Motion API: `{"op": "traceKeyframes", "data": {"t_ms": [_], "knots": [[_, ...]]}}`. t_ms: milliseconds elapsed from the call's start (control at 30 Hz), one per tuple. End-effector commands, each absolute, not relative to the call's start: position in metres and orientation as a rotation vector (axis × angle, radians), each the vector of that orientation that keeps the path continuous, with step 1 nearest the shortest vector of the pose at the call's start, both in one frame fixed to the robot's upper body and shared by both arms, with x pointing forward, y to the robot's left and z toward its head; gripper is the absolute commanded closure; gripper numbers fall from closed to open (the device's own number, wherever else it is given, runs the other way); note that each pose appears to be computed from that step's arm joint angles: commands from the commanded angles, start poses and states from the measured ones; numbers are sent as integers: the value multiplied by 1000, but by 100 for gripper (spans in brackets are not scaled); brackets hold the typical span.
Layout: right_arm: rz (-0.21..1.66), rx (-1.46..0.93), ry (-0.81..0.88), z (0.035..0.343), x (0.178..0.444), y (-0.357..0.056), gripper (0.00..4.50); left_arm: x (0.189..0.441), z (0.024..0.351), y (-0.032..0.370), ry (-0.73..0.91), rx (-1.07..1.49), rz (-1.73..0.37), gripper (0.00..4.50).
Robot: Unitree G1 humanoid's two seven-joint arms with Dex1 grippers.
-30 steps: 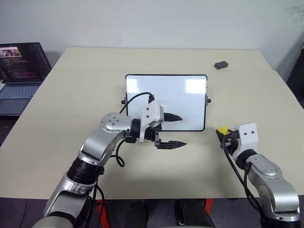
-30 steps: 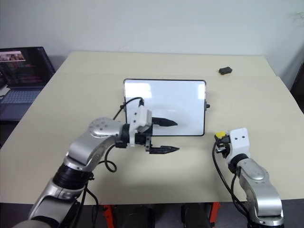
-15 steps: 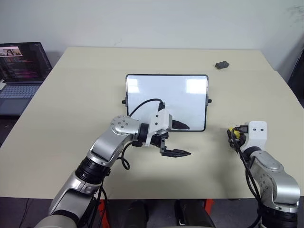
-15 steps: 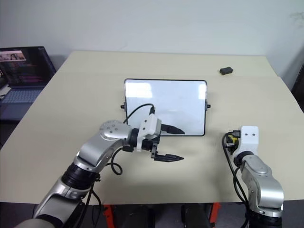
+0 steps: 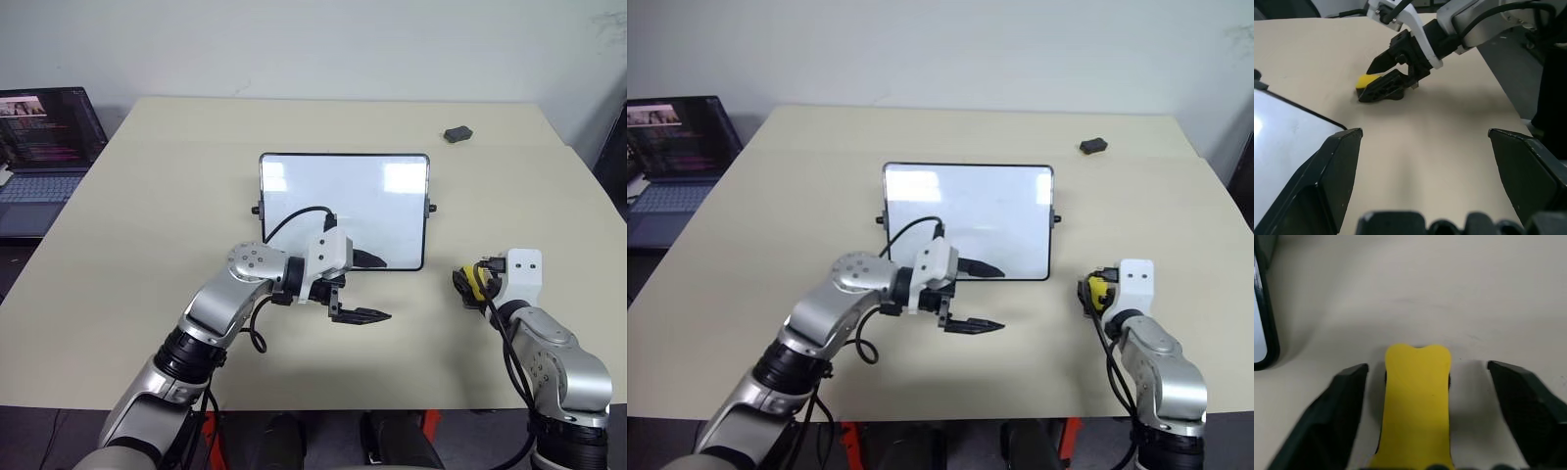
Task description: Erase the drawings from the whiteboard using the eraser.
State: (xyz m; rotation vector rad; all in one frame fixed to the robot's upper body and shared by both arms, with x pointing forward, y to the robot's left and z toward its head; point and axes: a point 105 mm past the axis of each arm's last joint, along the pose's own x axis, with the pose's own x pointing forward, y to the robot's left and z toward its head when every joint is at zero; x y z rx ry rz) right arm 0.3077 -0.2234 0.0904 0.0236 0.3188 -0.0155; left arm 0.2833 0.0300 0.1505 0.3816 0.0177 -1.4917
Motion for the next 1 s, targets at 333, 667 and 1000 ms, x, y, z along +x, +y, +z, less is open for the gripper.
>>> {"op": "traceKeyframes", "data": {"t_ms": [333,667,1000], "knots": [[283,-53,-135,169,296,-164,5,294,171,117,-97,112,-786,0],[405,-55,-124,111,288,-154,5,263,138,167,-111,91,-226,0],[332,-48,-16,77,257,-179,5,260,123,198,-80,83,-50,0]]}}
